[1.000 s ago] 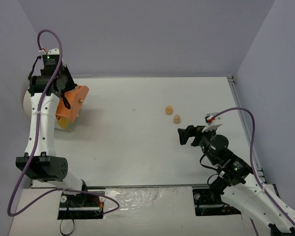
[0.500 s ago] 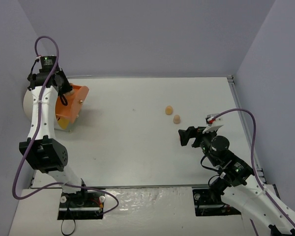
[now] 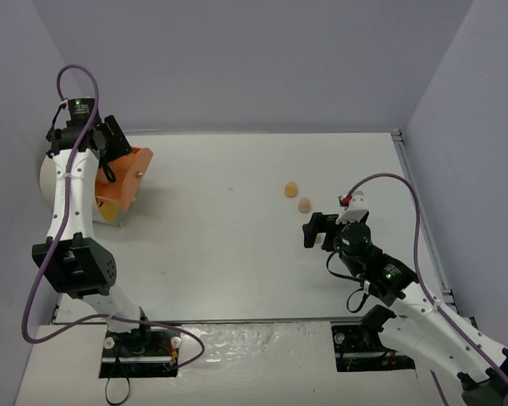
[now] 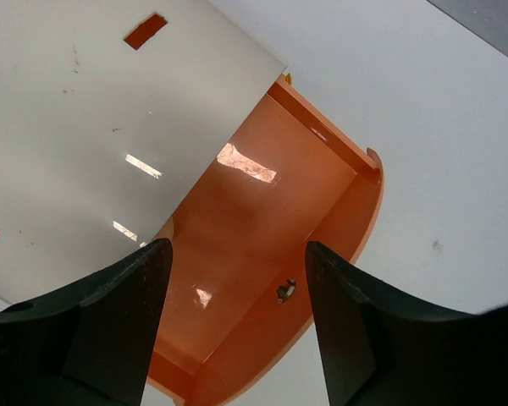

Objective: Organize the makeup

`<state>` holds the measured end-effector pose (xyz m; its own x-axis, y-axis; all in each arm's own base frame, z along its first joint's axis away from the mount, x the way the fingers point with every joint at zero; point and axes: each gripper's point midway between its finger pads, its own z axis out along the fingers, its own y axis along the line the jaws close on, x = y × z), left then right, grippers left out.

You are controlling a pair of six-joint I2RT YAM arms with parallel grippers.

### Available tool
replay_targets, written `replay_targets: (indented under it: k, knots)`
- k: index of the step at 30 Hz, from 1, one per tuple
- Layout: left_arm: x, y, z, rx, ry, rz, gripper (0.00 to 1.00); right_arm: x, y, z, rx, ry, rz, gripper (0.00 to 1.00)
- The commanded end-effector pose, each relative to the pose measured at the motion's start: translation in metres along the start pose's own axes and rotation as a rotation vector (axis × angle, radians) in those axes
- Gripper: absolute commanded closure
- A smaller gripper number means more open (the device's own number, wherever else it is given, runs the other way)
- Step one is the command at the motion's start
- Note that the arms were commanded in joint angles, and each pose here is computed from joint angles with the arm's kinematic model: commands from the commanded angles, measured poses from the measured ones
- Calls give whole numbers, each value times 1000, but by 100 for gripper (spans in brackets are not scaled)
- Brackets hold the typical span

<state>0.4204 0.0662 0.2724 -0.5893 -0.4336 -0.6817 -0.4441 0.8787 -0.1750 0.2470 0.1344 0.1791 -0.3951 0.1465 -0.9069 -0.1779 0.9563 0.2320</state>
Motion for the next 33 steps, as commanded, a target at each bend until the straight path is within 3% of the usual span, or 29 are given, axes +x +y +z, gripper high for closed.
replay_targets:
  k: [1,7,12,23,28,33]
  knots:
    - [-40,-32,-59,172,-177,-34,38,-8,-10,17,89,3,56,0]
    - [-16,-85,-124,382,-210,63,26,26,-31,47,179,148,56,2]
    - [40,-114,-147,526,-170,145,17,45,-27,69,157,225,47,8]
    - [185,-127,-120,664,84,257,13,79,-41,99,181,332,34,31]
    - [209,-123,-110,654,130,234,12,94,-45,106,188,372,28,35]
    - [213,-132,-108,673,149,201,12,98,-44,113,184,375,29,51]
